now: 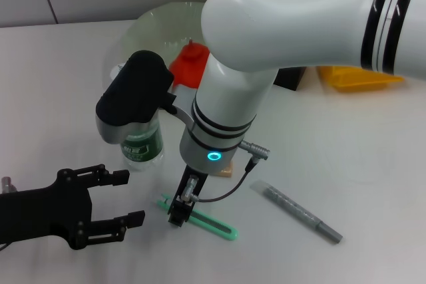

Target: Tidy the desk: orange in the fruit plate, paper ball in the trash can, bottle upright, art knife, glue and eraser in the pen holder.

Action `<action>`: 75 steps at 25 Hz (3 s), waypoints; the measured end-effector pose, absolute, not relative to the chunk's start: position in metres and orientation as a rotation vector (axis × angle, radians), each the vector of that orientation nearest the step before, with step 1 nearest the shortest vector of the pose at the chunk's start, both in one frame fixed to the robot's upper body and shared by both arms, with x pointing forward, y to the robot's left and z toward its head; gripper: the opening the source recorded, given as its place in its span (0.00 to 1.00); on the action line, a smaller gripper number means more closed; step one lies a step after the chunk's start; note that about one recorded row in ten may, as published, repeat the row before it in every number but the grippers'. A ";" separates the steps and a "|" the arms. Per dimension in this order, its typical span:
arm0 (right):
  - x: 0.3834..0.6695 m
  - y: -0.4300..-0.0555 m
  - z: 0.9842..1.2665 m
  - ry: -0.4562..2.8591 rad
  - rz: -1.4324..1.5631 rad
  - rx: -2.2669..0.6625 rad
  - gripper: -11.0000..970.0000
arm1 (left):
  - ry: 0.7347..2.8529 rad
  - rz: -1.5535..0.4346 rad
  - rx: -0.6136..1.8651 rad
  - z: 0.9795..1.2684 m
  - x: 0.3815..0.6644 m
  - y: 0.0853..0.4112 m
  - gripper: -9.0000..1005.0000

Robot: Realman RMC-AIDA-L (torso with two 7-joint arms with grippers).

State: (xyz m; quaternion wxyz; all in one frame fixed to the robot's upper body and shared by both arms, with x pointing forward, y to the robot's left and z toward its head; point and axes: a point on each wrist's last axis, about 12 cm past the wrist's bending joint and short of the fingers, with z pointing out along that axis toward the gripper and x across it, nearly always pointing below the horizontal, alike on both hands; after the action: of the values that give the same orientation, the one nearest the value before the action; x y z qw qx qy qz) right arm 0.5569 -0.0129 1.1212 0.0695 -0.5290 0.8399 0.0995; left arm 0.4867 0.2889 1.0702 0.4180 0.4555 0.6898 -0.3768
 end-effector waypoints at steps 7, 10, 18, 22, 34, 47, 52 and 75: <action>0.555 -0.014 1.119 2.524 0.286 -1.615 0.35 | 1.734 -0.947 1.138 1.070 0.487 0.288 0.76; 0.555 -0.014 1.119 2.522 0.287 -1.617 0.31 | 1.734 -0.946 1.137 1.070 0.487 0.288 0.76; 0.552 -0.022 1.124 2.545 0.276 -1.641 0.18 | 1.739 -0.941 1.125 1.070 0.487 0.291 0.75; 0.555 -0.049 1.147 2.539 0.263 -1.553 0.18 | 1.739 -0.929 1.099 1.072 0.488 0.295 0.75; 0.553 -0.161 1.207 2.458 0.427 -1.223 0.20 | 1.724 -0.902 1.042 1.077 0.495 0.300 0.76; 0.541 -0.291 1.218 1.934 0.598 -0.933 0.23 | 1.718 -0.901 0.979 1.077 0.505 0.298 0.75; 0.552 -0.305 1.209 1.738 0.598 -0.935 0.23 | 1.725 -0.901 0.970 1.076 0.510 0.294 0.75; 0.626 -0.316 1.186 1.666 0.565 -0.740 0.27 | 1.696 -0.926 0.975 1.074 0.514 0.283 0.76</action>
State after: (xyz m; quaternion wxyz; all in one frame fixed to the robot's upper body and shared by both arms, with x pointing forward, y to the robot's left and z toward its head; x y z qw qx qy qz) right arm 0.6258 -0.3161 1.1859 0.5780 -0.3163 0.7124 0.2416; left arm 0.5137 0.2827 1.0742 0.4696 0.3976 0.6918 -0.3778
